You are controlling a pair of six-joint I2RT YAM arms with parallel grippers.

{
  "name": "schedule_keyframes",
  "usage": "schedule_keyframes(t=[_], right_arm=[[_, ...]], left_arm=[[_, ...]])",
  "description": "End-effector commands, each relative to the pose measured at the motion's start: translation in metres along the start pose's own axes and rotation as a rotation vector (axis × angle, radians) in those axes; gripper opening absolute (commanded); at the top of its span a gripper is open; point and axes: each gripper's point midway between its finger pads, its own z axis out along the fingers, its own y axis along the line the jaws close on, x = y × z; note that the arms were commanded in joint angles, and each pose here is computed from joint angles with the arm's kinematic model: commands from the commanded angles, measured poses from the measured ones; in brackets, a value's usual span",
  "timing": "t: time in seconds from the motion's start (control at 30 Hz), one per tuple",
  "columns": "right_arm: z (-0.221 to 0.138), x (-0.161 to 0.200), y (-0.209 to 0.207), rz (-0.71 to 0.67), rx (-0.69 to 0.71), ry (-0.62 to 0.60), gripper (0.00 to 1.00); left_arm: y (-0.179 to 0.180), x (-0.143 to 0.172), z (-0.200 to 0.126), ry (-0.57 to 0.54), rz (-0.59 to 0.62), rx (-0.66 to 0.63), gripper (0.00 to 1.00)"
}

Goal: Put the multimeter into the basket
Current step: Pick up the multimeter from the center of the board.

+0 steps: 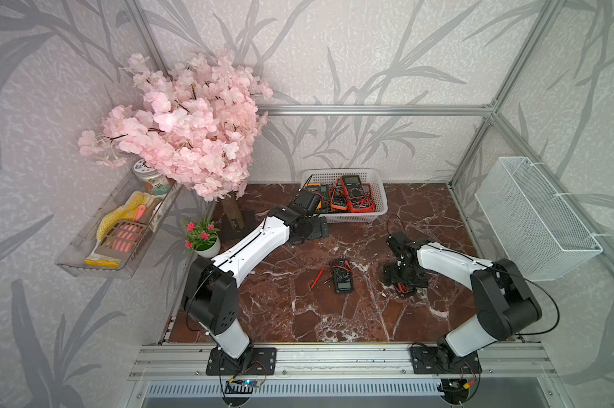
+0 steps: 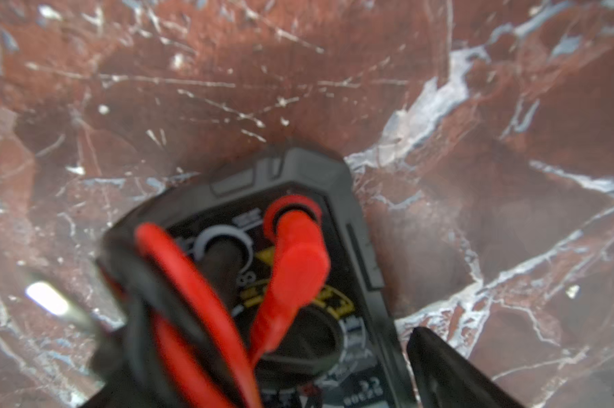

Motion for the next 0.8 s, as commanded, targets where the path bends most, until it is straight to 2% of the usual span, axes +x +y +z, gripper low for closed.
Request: schedule_keyframes(t=[0.0, 0.2, 0.43, 0.77], right_arm=[[0.003, 0.003, 0.0, -0.01, -0.004, 0.022, 0.98], [0.005, 0.006, 0.003, -0.017, -0.019, 0.04, 0.88], [0.007, 0.009, 0.007, -0.008, -0.047, 0.054, 0.69], [-0.017, -0.002, 0.017, 0.002, -0.104, 0.003, 0.5]], left_arm=[[0.002, 0.004, -0.006, -0.002, -0.013, 0.004, 1.0], [0.003, 0.006, -0.004, 0.0, -0.021, 0.004, 1.0], [0.001, 0.006, 0.0, 0.004, -0.03, 0.011, 1.0], [0.001, 0.002, -0.001, -0.005, -0.032, -0.001, 1.0]])
